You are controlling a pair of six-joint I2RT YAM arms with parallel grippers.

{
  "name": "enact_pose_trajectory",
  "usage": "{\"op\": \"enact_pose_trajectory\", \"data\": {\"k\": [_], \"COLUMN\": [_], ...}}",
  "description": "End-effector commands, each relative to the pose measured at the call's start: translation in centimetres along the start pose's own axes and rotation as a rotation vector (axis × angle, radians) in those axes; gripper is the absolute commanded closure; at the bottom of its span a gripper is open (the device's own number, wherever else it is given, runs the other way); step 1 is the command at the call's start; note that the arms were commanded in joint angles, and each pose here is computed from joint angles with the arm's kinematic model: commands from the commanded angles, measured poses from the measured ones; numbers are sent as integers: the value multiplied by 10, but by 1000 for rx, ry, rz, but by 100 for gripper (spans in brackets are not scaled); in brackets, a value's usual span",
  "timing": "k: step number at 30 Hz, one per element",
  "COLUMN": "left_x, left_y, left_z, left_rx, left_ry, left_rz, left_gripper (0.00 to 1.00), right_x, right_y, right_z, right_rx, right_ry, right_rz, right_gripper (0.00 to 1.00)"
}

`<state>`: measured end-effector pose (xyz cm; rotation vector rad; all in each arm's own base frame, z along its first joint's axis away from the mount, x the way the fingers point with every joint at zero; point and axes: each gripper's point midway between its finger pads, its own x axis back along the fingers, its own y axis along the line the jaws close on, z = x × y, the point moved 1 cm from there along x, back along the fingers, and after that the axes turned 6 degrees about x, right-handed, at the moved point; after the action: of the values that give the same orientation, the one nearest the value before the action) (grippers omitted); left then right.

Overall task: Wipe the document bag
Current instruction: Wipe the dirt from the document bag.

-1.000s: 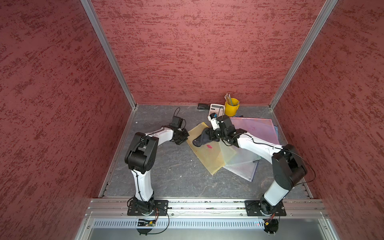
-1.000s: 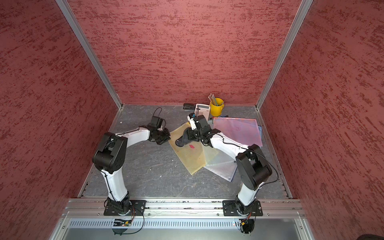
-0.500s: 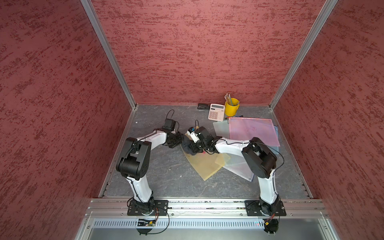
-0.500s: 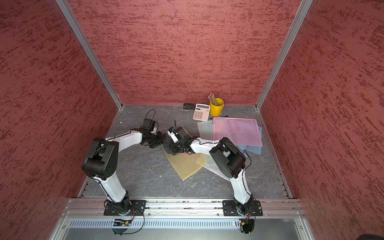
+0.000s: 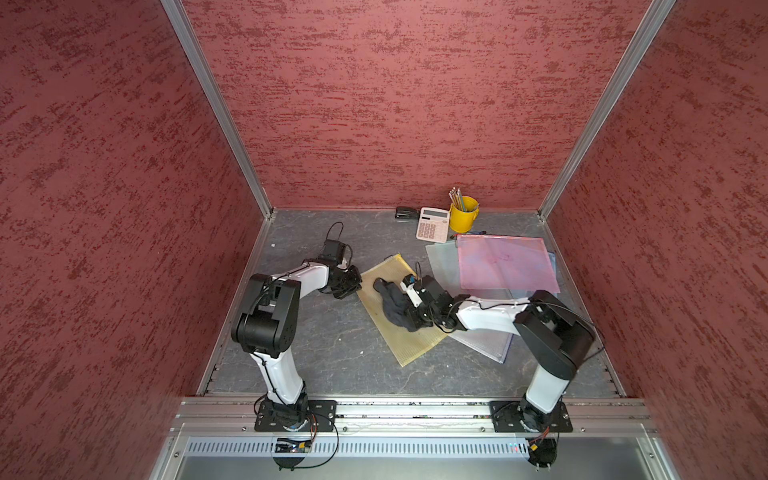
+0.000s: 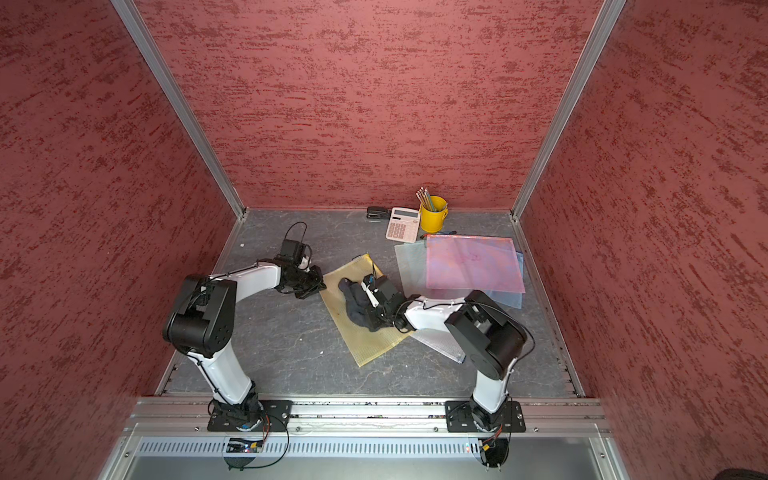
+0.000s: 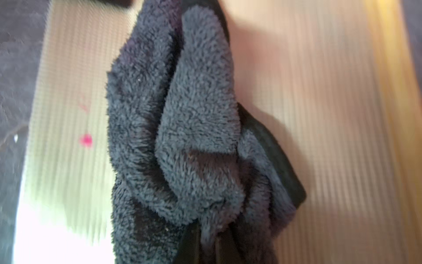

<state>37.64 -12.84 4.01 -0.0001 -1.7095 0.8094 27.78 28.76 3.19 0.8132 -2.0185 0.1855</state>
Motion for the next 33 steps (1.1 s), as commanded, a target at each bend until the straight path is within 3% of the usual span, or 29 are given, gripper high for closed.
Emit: {"op": "enact_pose_trajectory", "data": {"k": [1,5,8,12,16,19,29,33], "left_x": [9,2,-3,-7,-7,-5,10,15], "left_y": [0,-10,-17,-21,-24,-23,-2,-1], "left_z": [-33,-22,-11,-3,-3,-7,-35,-40], "left_rx": [-88,-180,-225,-231,-218,-202,-51,-76], "left_ry": [-94,-62,-38,-34,-51,-62,-104,-101], "left_rz": [-26,-25,-44,-43,-40,-50,-43,-28], "left_gripper": [100,100,100,100,100,100,100,100], "right_x": [21,54,47,-3,-64,-72,-9,21], "right_y": [-26,-15,-3,10,5,2,-30,-32], "right_z": [65,-60,-139,-175,-142,-108,48,94], "right_rx": [-91,-37,18,41,4,0,-129,-210], "right_ry": [257,-34,-169,-215,-113,-49,260,350], "right_rz": [116,106,68,-11,-26,4,227,237], "right_gripper": [100,100,100,100,100,100,100,100]}}
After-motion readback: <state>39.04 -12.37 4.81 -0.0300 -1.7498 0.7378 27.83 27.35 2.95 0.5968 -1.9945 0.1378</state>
